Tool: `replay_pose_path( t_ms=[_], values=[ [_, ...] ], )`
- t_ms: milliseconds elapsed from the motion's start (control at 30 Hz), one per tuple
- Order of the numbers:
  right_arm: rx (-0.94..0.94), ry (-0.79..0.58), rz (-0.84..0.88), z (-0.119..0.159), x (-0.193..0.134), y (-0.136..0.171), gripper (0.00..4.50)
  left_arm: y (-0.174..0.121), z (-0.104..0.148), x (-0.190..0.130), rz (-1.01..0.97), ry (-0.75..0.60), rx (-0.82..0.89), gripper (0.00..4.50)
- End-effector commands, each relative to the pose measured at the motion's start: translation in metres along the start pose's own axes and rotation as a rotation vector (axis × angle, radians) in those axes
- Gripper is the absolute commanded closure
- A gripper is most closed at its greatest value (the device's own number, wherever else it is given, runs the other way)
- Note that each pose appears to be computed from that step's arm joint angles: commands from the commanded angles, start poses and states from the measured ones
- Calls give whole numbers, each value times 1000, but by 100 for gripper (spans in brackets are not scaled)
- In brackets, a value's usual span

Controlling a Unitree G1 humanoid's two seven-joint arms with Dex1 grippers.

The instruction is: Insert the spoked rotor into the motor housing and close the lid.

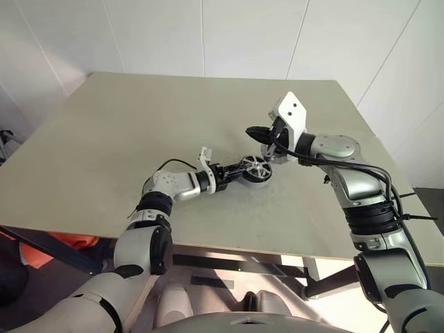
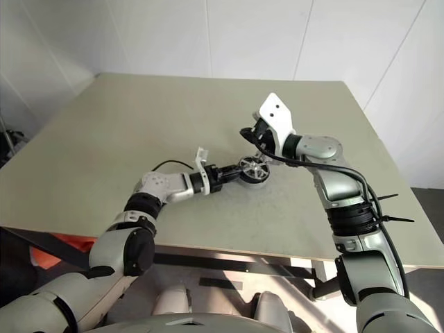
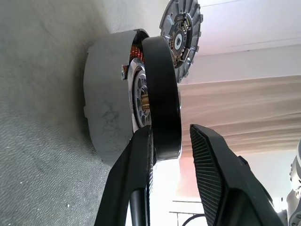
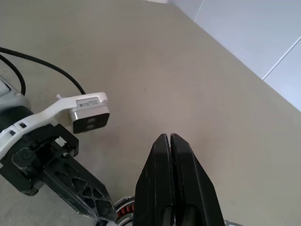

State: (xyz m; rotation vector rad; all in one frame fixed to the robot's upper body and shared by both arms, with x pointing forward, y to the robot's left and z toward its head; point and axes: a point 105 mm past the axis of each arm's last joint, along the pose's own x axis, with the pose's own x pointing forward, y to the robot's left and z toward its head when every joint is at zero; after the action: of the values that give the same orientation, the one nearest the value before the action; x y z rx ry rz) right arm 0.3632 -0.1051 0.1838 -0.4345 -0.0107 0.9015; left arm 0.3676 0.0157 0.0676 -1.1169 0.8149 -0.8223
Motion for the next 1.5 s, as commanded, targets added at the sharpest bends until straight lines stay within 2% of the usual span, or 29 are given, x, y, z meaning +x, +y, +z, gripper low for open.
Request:
replay_pose_path(
  t_ms=[33, 200, 333, 467, 600, 733, 900, 1100, 1267, 1367, 1500],
  values=[
    [-28, -32, 3, 9, 0, 0, 450, -9, 24, -17, 4, -63, 75, 314],
    [2, -5, 18, -2, 1, 3, 450, -10, 38, -37, 19, -110, 128, 314],
    [60, 61, 36, -31, 6, 11, 450, -14, 44, -50, 38, -150, 214, 314],
    [97, 131, 49, -56, 5, 19, 450, -11, 52, -63, 141, -223, 398, 314],
    [104, 180, 53, -72, -1, 23, 450, -9, 55, -81, 214, -270, 512, 314],
    [127, 213, 78, -83, -4, 31, 450, -2, 57, -100, 275, -311, 537, 314],
    [130, 327, 79, -122, -4, 43, 450, -7, 58, -101, 276, -352, 536, 314],
    [81, 198, 103, -83, -1, 32, 450, -8, 56, -94, 278, -355, 540, 314],
    [-50, 64, 172, -25, -3, 24, 450, -6, 52, -92, 281, -340, 549, 314],
    [-144, 109, 233, -18, -7, 24, 450, -5, 51, -90, 285, -331, 558, 314],
    [-248, 239, 387, -31, -20, 32, 450, -3, 50, -88, 292, -323, 564, 314]
  ],
)
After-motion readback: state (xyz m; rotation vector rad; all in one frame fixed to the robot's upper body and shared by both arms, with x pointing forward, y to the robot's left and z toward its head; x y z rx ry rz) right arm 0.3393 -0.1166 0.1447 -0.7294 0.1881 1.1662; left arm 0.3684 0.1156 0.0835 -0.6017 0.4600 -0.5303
